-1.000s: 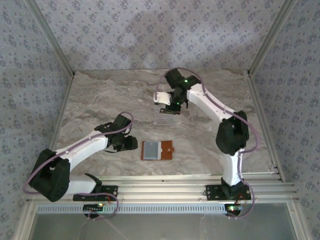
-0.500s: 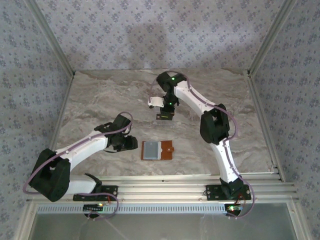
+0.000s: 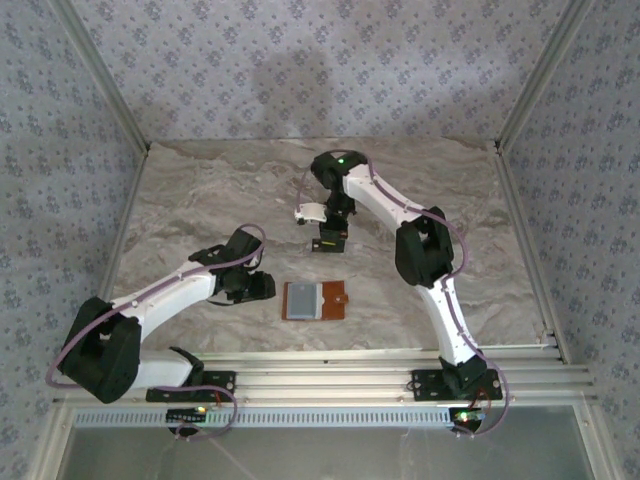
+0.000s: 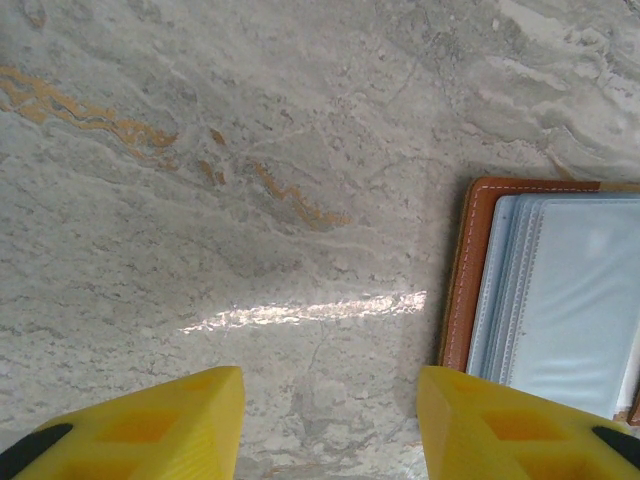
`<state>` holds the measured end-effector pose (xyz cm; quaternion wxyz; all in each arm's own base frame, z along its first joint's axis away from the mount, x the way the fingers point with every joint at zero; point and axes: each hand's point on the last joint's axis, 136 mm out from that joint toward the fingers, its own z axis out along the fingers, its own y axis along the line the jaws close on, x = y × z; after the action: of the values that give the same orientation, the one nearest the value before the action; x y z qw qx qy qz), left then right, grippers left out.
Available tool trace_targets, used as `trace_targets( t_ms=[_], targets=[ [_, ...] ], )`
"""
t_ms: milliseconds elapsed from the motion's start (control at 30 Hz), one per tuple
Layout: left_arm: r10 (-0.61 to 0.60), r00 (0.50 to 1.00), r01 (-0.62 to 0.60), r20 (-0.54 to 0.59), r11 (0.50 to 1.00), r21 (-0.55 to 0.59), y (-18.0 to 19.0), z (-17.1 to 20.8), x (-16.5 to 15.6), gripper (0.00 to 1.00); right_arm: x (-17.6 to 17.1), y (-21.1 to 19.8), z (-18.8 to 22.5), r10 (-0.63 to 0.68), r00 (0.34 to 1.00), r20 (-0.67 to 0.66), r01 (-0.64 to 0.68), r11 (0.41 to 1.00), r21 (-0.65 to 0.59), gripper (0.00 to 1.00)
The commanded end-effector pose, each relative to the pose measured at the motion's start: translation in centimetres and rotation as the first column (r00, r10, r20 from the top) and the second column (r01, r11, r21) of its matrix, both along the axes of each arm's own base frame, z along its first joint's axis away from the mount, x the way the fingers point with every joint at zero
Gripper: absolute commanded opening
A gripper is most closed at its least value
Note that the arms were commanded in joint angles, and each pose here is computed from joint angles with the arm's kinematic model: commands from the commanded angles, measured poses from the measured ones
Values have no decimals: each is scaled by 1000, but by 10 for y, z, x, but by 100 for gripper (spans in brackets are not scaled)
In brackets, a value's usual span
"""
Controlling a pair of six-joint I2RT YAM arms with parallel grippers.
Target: Take the credit cards out of the card holder
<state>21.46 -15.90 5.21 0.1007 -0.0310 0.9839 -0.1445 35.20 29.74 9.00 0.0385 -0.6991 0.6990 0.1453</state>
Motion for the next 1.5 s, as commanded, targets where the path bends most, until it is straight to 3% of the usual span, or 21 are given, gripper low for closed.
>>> trace_targets(
  t_ms=[0, 200, 367, 600, 867, 1133, 1267, 1467],
  targets=[
    [4, 1000, -4, -7, 1000, 3, 1, 4, 1, 49, -2, -3, 20, 90, 996, 24, -90, 996, 16, 0],
    [2, 1000, -2, -1, 1000, 1, 1, 6, 1, 49, 22, -3, 47, 55, 981, 185, -59, 998, 15, 0],
    [4, 1000, -4, -2, 1000, 7, 3, 5, 2, 49, 35, -6, 32, 67, 974, 218, -60, 998, -35, 0],
    [4, 1000, -4, -12, 1000, 17, 4, 3, 1, 49, 39, -4, 6, 84, 979, 187, -75, 996, -55, 0],
    [4, 1000, -4, -11, 1000, 18, 4, 5, 2, 49, 13, 2, -6, 109, 992, 69, -107, 994, -31, 0],
    [-4, 1000, 4, -14, 1000, 21, 3, 6, 3, 49, 13, 2, -17, 92, 995, 31, -91, 996, -21, 0],
    [-4, 1000, 5, -16, 1000, 29, 4, 6, 5, 49, 18, 5, -22, 89, 995, 37, -88, 996, -16, 10],
    [-1, 1000, 1, -19, 999, 32, 4, 8, 7, 50, 38, 8, -5, 76, 986, 148, -74, 997, -17, 27]
  ],
)
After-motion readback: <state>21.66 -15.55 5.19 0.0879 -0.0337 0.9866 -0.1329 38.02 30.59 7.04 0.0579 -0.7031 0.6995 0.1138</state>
